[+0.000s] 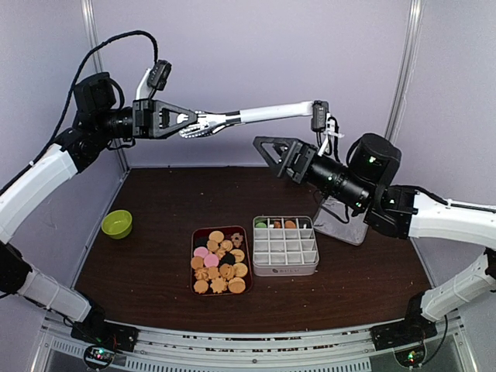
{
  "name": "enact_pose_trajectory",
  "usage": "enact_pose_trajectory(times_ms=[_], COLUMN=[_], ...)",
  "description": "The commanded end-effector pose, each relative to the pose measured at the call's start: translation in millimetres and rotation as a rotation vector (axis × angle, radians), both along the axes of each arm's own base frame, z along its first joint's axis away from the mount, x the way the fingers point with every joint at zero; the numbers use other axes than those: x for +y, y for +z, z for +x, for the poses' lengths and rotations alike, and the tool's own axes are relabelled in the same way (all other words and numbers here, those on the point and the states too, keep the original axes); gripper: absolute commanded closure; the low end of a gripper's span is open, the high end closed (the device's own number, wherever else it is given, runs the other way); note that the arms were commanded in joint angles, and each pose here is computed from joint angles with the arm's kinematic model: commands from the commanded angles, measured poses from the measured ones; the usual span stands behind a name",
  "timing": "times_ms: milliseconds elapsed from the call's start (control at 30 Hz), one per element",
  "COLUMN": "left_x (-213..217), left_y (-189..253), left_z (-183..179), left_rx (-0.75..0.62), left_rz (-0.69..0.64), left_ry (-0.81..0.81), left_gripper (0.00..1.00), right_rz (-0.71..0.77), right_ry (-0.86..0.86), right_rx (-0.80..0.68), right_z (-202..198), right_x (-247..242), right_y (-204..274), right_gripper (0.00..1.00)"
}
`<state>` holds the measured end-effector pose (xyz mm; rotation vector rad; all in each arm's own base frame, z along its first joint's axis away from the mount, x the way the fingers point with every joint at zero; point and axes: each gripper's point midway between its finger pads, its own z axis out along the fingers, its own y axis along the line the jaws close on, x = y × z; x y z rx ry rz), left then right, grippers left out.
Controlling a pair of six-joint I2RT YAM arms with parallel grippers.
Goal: Pack the cookies
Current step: Pass from the left arm to the right
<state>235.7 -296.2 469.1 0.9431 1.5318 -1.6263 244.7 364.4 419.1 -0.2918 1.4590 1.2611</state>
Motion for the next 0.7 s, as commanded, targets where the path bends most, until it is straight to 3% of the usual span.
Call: enact_pose_trajectory(times_ms=[0, 267, 667], left_x=[4, 3, 2], left_y=[17, 10, 5], left_z=[-21, -23, -19], left_rx=[-0.084, -0.084, -0.081], left_rz=[-0.051, -0.040, -0.028], left_ry=[-0.056, -0.064, -0.057], left_gripper=[1.00, 1.00, 1.00], right_rz=[0.197, 0.373, 0.389], right_ry=[0.045, 0.028, 0.214], right_rx=[-0.039, 0.003, 0.024], right_z=[0, 22, 17], right_x=[-4, -25, 11], right_y=[38, 45, 41], right_gripper=[0.00, 0.03, 0.18])
